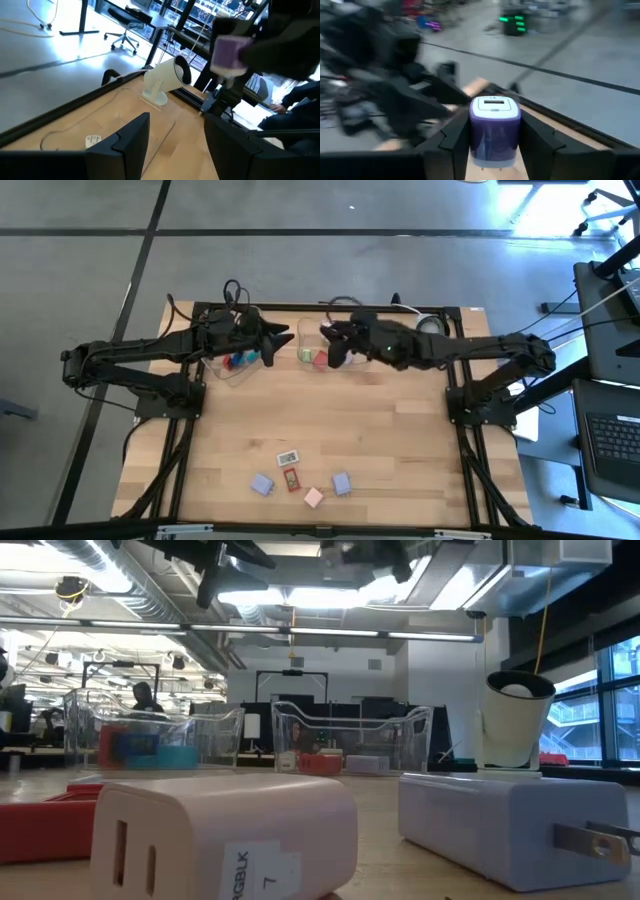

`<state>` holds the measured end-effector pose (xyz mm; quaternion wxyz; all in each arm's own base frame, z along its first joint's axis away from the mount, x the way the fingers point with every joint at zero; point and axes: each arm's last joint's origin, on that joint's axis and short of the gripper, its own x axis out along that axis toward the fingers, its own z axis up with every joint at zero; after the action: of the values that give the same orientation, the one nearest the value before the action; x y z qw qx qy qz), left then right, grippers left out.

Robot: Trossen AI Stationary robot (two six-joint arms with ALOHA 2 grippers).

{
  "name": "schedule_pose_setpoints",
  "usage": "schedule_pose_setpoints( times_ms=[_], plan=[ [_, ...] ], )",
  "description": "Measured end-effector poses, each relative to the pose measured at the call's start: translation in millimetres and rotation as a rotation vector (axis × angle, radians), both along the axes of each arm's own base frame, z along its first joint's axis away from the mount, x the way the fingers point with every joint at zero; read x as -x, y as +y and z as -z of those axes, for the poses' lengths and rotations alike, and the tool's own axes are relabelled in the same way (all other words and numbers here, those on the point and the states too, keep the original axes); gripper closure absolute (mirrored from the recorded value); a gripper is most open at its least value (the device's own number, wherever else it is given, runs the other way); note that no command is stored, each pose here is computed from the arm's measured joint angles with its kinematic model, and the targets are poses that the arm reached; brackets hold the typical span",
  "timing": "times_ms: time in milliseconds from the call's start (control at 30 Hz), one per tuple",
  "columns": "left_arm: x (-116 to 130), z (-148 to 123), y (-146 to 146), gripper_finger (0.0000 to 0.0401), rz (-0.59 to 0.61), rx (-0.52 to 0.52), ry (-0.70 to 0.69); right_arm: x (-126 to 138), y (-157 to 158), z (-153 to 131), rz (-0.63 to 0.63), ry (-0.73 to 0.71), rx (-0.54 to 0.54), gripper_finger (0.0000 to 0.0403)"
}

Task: Pick & Place Office items
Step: Put the dark blue charger adapter into the right transparent bin

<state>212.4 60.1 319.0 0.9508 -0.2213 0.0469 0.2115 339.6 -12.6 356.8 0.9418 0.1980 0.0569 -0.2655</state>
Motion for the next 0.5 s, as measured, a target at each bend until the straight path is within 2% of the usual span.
schedule_pose_setpoints(
  times_ms=[200,367,500],
  plan=[
    [0.0,0.0,0.0,0.0216,0.011,-0.058,0.025,-4.1,-3.7,-15.0,-0.151,-0.110,0.095,0.0261],
    [0.0,0.0,0.0,0.0216,0.019,-0.100,0.042,-4.6,-3.2,-23.0,-0.173,-0.155,0.187,0.0261],
    [0.0,0.0,0.0,0.0216,0.024,-0.119,0.050,-4.6,-3.7,-23.8,-0.177,-0.156,0.206,0.0261]
  ],
)
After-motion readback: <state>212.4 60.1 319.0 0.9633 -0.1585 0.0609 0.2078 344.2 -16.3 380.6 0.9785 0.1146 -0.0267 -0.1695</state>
